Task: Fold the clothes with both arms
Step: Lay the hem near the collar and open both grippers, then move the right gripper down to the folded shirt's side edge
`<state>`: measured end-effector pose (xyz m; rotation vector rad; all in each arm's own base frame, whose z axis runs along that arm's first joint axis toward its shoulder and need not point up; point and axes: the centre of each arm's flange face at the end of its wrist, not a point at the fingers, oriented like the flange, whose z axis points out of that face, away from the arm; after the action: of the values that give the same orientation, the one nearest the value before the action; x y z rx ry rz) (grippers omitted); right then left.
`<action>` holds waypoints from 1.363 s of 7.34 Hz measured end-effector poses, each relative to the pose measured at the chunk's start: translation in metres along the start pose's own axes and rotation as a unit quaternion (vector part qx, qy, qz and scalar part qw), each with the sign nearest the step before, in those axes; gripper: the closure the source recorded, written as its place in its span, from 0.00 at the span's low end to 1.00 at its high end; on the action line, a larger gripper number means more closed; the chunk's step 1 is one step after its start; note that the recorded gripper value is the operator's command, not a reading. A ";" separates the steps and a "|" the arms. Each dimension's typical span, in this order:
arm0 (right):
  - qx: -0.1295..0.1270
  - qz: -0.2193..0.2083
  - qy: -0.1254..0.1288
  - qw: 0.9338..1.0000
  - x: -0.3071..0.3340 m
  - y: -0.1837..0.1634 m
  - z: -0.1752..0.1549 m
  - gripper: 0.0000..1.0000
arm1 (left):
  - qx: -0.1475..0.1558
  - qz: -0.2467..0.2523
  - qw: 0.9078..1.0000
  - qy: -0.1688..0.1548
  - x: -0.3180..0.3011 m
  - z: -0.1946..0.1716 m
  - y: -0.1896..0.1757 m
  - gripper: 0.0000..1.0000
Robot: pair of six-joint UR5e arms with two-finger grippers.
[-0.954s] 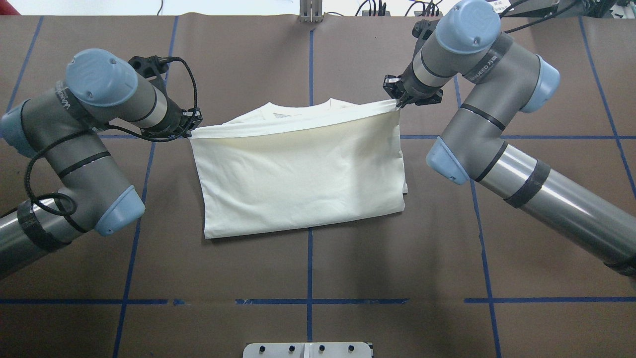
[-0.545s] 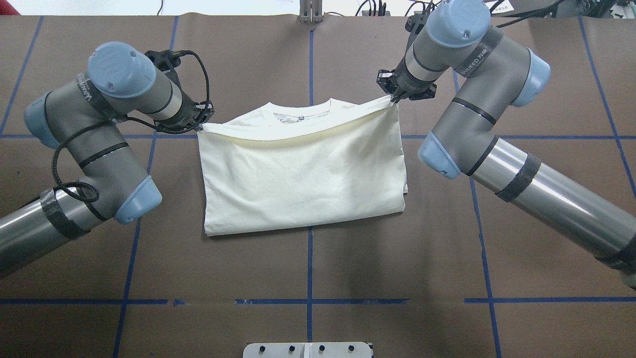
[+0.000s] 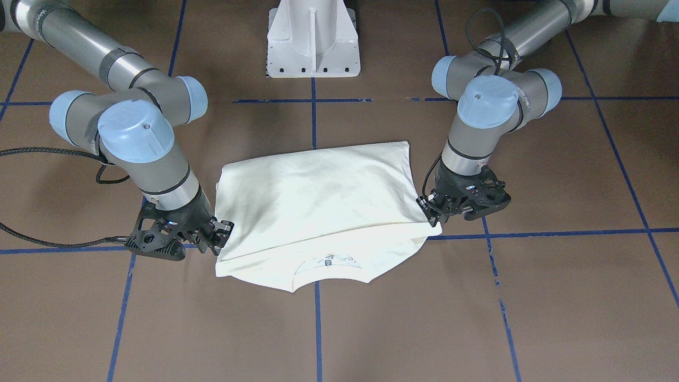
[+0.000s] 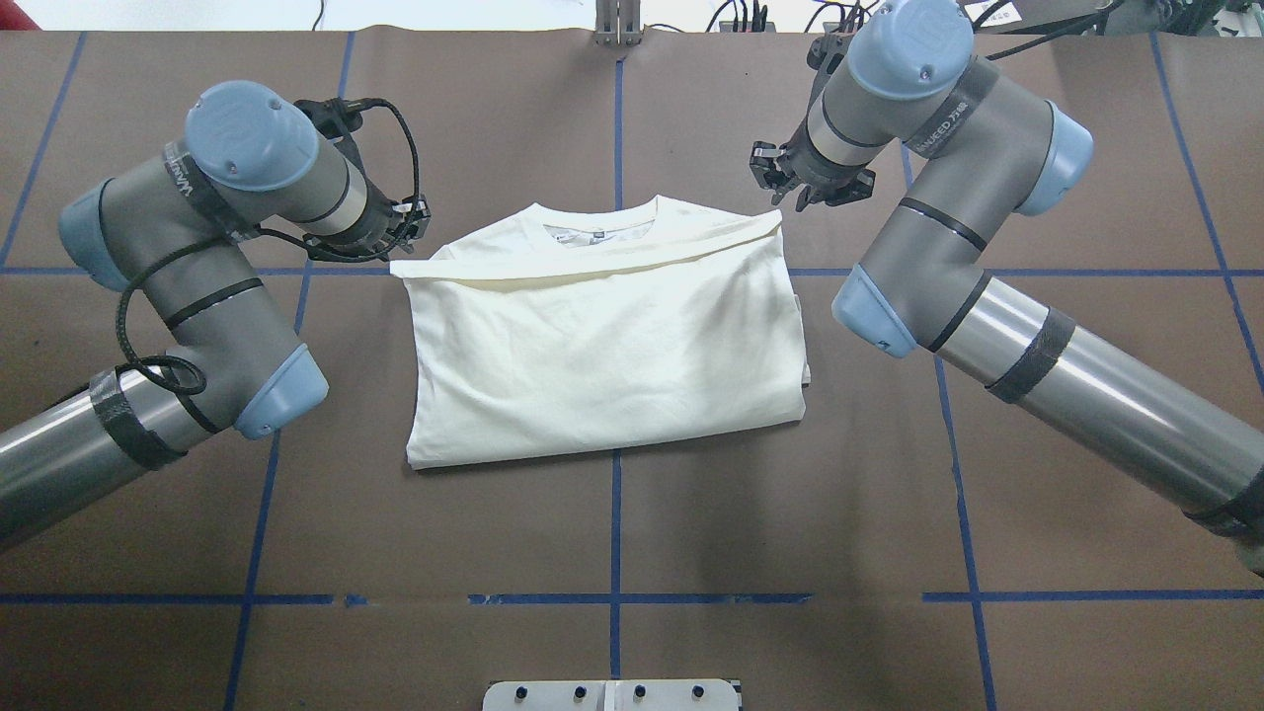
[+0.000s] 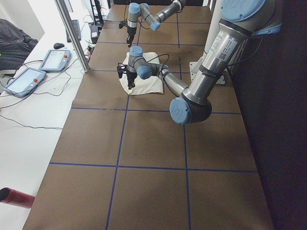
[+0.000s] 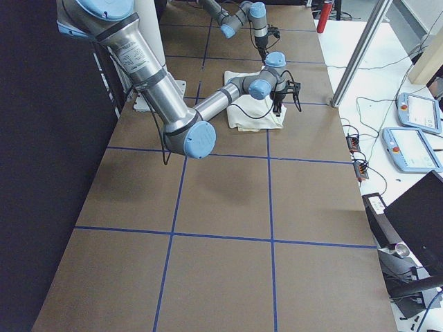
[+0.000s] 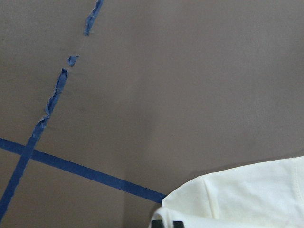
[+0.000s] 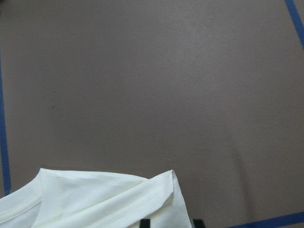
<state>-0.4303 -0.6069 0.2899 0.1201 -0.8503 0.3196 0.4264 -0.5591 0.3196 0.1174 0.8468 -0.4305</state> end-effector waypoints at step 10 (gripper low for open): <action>-0.040 -0.028 0.011 0.999 0.056 0.190 0.029 0.70 | 0.015 0.005 0.999 0.040 0.002 -0.054 0.001 0.00</action>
<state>-0.4783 -0.4207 0.3466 0.0664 -0.8353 0.2339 0.3900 -0.5448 0.2827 0.1665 0.9176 -0.4306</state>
